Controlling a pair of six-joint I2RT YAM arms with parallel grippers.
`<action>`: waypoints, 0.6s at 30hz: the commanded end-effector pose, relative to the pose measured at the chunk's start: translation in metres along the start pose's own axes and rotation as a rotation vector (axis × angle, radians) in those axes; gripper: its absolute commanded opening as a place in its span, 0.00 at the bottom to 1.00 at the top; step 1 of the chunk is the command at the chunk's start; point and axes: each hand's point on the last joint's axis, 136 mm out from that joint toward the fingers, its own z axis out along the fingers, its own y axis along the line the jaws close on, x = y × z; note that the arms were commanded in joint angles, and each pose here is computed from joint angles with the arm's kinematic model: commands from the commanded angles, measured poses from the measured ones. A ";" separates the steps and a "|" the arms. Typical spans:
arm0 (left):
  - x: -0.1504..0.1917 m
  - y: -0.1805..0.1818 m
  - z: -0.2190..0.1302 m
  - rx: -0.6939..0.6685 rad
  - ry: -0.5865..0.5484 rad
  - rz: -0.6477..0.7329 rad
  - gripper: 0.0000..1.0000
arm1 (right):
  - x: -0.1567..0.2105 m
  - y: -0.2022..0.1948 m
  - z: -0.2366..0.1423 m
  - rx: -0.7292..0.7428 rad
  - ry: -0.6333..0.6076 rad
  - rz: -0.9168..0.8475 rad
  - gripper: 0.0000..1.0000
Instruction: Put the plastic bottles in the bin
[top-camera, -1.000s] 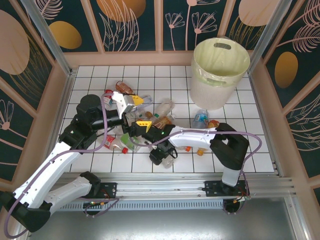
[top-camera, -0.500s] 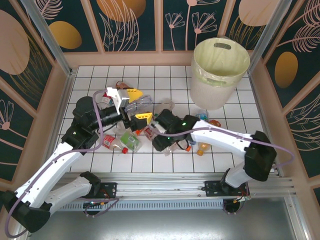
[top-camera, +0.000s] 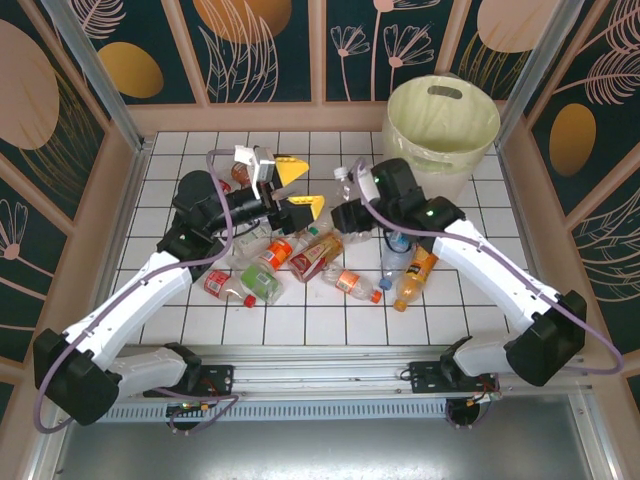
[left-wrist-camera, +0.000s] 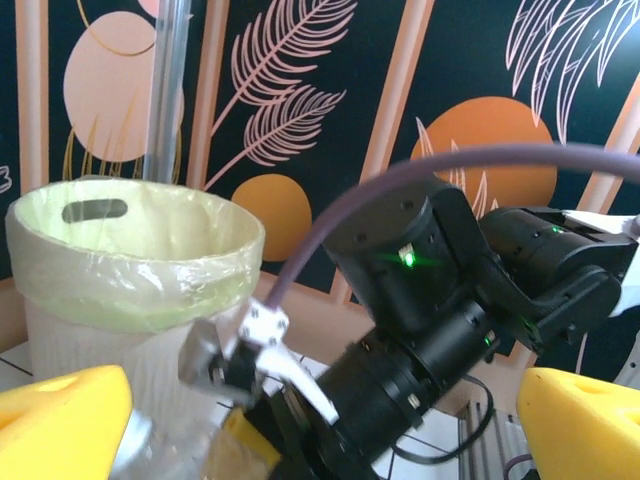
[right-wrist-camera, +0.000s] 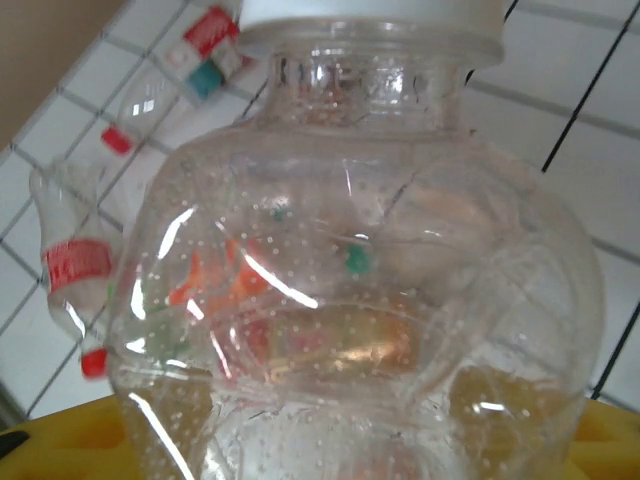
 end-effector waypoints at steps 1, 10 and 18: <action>-0.012 -0.012 0.003 0.054 -0.024 0.022 0.99 | -0.062 0.003 -0.033 -0.020 -0.205 -0.050 0.62; 0.026 0.006 0.013 0.051 0.081 -0.030 0.99 | -0.144 -0.051 -0.085 0.133 -0.444 -0.011 0.61; 0.045 0.011 0.017 0.060 0.153 -0.069 0.99 | -0.182 -0.129 -0.107 0.306 -0.508 0.100 0.61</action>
